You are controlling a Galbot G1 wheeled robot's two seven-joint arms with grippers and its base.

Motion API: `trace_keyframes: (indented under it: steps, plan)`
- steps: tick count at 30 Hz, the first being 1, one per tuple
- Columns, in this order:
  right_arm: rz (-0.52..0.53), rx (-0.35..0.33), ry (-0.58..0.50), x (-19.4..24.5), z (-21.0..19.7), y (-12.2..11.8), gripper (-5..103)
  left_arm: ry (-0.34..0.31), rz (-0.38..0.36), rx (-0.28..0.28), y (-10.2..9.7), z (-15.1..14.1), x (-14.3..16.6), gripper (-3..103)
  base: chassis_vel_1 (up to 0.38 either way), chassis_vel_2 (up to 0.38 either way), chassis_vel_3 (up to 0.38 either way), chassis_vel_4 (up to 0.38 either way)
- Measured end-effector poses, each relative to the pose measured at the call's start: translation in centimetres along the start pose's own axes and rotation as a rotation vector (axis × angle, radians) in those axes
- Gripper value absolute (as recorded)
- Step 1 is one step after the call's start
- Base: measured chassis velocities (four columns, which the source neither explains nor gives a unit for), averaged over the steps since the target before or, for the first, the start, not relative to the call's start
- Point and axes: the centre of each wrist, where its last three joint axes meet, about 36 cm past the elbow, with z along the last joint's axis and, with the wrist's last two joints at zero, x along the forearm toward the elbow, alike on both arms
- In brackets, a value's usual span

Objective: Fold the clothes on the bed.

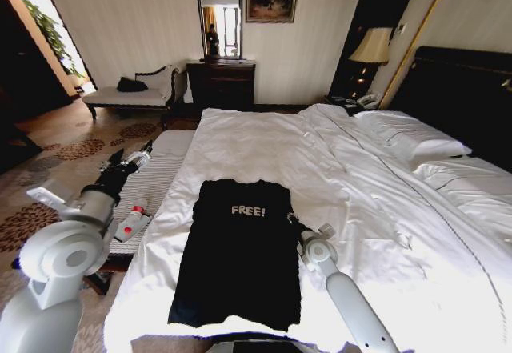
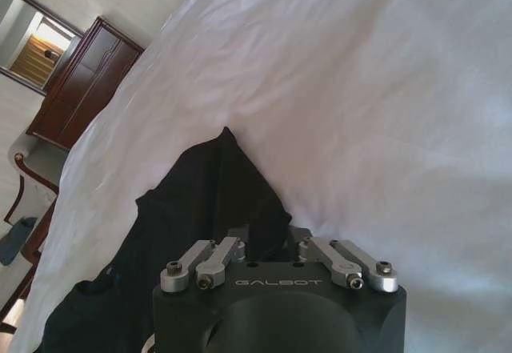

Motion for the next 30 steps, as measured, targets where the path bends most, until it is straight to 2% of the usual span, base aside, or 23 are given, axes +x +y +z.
trace_keyframes:
  steps: [2, 4, 5, 6, 7, 21, 26, 30]
  plan:
    - [0.008, -0.001, -0.006, -0.5, 0.0, -0.1, 17, 0.0, -0.004, -0.003, 0.0, 0.1, 0.0, 100, 0.0, 0.0, 0.0, 0.0]
    - [0.01, -0.002, -0.008, -0.6, 0.0, -0.1, 17, 0.001, -0.005, -0.004, 0.0, 0.1, 0.0, 100, 0.0, 0.0, 0.0, 0.0]
    - [0.012, -0.002, -0.012, -0.8, -0.1, -0.1, 12, 0.003, -0.005, -0.004, 0.0, 0.3, 0.0, 100, 0.0, 0.0, 0.0, 0.0]
    - [0.014, -0.001, -0.015, -0.9, -0.1, -0.1, 12, 0.006, -0.006, -0.004, -0.1, 0.4, -0.1, 100, 0.0, 0.0, 0.0, 0.0]
    - [0.015, 0.0, -0.018, -1.0, -0.2, -0.1, 2, 0.008, -0.007, -0.004, -0.1, 0.5, -0.1, 100, 0.0, 0.0, 0.0, 0.0]
    - [0.016, 0.021, -0.059, -1.6, -1.7, -0.2, 0, 0.016, -0.011, -0.01, -0.2, 1.0, -0.6, 100, 0.0, 0.0, 0.0, 0.0]
    - [0.006, 0.081, -0.104, -2.2, -3.2, 0.1, 0, 0.018, -0.013, -0.01, -0.1, 1.2, -0.7, 100, 0.0, 0.0, 0.0, 0.0]
    - [0.029, 0.16, -0.164, -3.6, -5.5, -0.2, 0, 0.017, -0.015, -0.01, -0.1, 1.2, -0.8, 100, 0.0, 0.0, 0.0, 0.0]
